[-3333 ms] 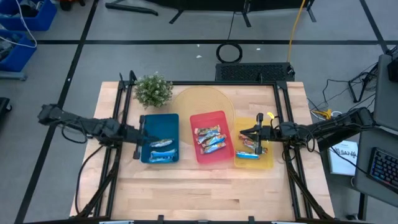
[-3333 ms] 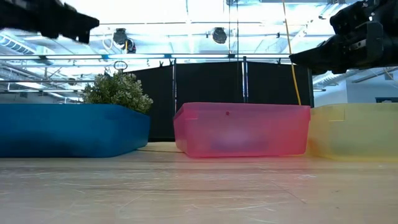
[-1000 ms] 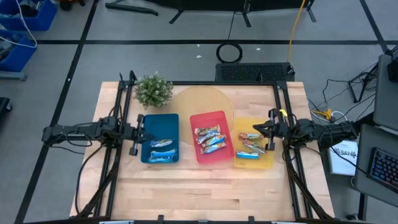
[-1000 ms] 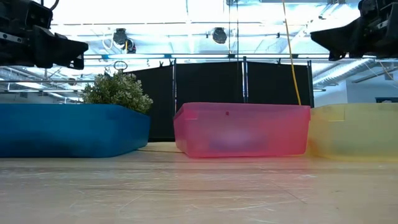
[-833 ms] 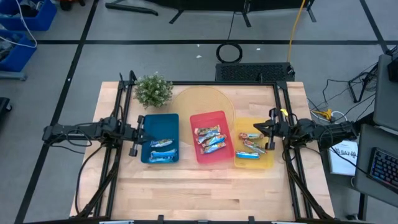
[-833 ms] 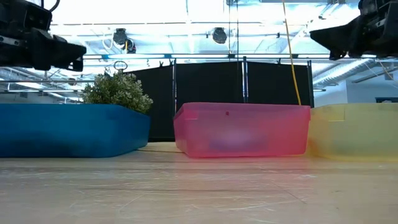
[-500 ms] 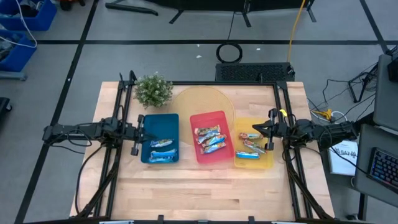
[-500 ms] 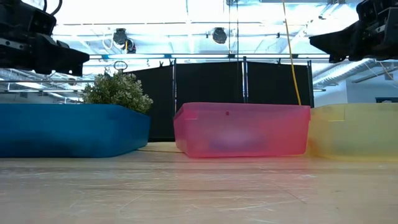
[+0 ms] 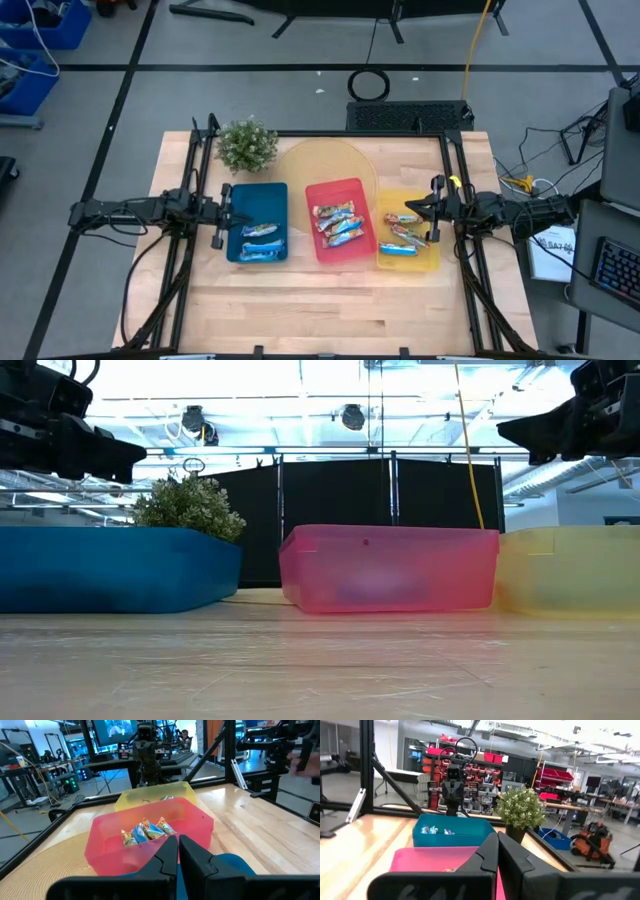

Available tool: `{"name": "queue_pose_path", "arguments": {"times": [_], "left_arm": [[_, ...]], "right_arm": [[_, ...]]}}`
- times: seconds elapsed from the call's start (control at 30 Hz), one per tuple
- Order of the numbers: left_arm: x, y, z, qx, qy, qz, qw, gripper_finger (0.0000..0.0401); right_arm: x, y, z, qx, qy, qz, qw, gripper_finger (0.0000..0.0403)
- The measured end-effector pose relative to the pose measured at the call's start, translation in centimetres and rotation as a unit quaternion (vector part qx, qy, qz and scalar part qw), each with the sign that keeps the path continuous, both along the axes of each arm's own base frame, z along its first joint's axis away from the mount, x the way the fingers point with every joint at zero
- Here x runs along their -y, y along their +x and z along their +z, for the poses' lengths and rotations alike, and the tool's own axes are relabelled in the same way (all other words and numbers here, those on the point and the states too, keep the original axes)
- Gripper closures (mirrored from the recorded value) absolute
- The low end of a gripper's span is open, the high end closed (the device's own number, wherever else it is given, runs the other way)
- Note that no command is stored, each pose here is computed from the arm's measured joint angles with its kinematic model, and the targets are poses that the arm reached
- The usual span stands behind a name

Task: Pick and place Granola Bars by type
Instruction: Return to Home Position

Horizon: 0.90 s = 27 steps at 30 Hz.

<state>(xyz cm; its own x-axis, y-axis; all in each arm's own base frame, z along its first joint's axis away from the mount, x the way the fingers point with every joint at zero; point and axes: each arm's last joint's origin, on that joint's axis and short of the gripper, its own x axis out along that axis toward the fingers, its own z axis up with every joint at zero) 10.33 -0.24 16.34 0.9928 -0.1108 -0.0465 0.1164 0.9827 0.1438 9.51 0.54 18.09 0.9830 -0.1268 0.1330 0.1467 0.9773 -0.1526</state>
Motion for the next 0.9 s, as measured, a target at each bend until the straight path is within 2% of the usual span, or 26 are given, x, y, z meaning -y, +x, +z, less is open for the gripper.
{"name": "queue_pose_path", "arguments": {"times": [0.17,0.9], "left_arm": [[0.00,0.00,0.00,0.000,0.000,0.000,1.000,0.0376],[0.00,0.00,0.00,0.001,0.001,0.000,1.000,0.0375]], "right_arm": [[0.00,0.00,0.00,0.005,0.036,0.005,0.999,0.0403],[0.00,0.00,0.01,0.005,0.036,0.005,0.999,0.0403]]}}
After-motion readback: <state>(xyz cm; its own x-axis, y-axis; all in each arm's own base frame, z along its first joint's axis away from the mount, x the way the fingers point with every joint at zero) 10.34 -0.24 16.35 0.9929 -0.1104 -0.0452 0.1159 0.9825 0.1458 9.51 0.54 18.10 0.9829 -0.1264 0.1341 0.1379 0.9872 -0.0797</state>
